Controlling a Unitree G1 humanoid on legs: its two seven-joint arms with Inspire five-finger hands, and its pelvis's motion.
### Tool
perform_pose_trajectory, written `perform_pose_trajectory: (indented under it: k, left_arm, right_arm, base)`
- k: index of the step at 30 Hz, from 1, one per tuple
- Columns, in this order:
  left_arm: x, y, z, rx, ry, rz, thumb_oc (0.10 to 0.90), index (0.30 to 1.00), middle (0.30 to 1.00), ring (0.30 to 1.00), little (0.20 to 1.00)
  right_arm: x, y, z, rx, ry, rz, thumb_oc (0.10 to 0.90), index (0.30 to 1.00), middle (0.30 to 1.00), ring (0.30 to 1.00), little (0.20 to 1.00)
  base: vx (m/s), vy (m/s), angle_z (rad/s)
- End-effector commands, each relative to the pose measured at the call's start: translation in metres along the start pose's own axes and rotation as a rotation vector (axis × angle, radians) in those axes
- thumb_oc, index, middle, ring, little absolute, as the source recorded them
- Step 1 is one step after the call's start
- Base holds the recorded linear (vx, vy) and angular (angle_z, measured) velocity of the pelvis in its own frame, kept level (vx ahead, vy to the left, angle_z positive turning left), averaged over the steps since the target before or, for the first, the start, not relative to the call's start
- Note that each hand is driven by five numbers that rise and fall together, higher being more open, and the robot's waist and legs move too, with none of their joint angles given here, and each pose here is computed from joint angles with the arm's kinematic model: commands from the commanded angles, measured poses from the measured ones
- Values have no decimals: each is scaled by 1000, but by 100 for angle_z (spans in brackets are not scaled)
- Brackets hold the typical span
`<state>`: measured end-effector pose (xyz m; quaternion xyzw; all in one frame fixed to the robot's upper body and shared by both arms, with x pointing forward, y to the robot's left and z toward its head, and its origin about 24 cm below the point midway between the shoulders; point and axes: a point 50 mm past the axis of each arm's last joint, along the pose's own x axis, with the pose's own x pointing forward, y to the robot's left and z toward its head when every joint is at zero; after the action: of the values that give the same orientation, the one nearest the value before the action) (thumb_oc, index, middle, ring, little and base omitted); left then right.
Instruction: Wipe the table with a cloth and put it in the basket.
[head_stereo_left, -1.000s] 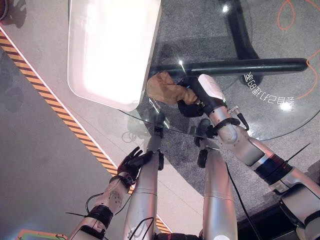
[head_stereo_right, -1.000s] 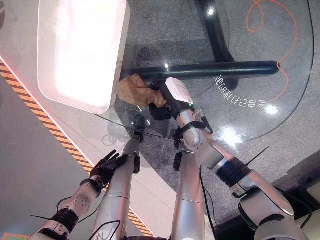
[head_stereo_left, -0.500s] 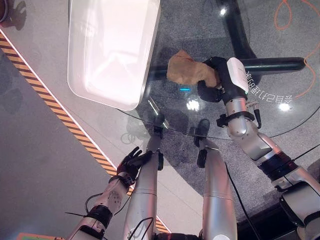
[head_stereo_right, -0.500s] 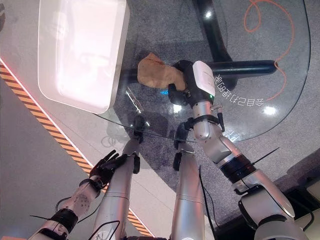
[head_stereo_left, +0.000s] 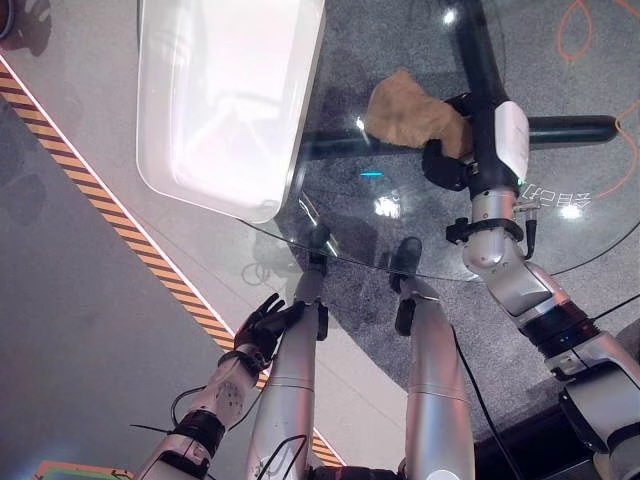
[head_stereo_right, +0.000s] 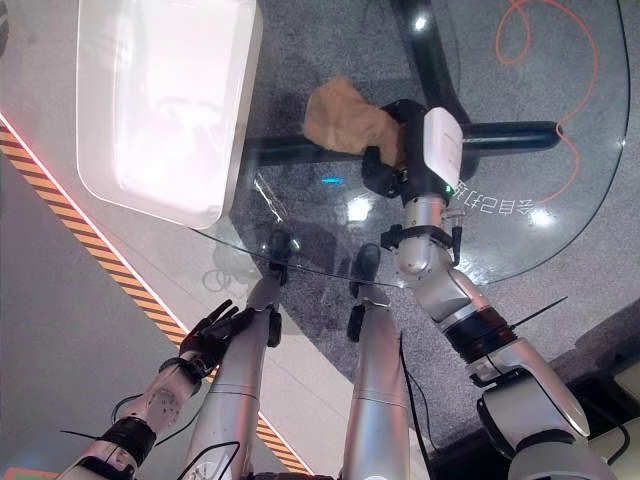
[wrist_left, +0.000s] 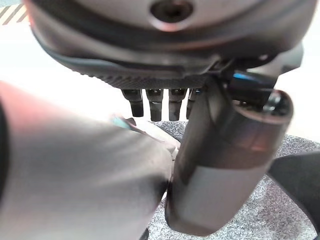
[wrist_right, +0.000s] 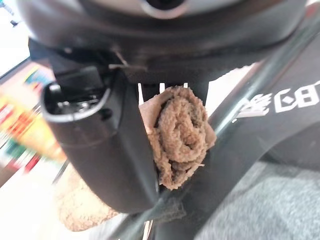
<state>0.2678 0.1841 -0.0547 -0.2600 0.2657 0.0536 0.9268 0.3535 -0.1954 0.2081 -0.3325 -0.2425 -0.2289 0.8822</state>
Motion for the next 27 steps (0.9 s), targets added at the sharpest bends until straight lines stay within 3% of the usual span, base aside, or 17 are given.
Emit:
perform_pose_trajectory:
  k: [1,14,22,27]
  left_arm:
    - [-20,27,-40,-50,94,70,800,900,900,900,900]
    - [-21,26,-38,-67,90,70,800,900,900,900,900]
    - [-19,21,-39,-72,89,59,800,900,900,900,900]
    - [-18,20,-40,-75,89,66,800,900,900,900,900]
  right_arm:
    - [20,-64,-8,3,22,-368,100,300,300,300,200]
    - [12,-88,-20,160,116,-613,100,300,300,300,200]
    - [11,-79,-10,223,88,-589,100,300,300,300,200]
    - [11,-66,1,211,30,-465,100,300,300,300,200]
  base:
    - [0,0,0]
    - [0,4,-3]
    - [0,0,0]
    - [0,0,0]
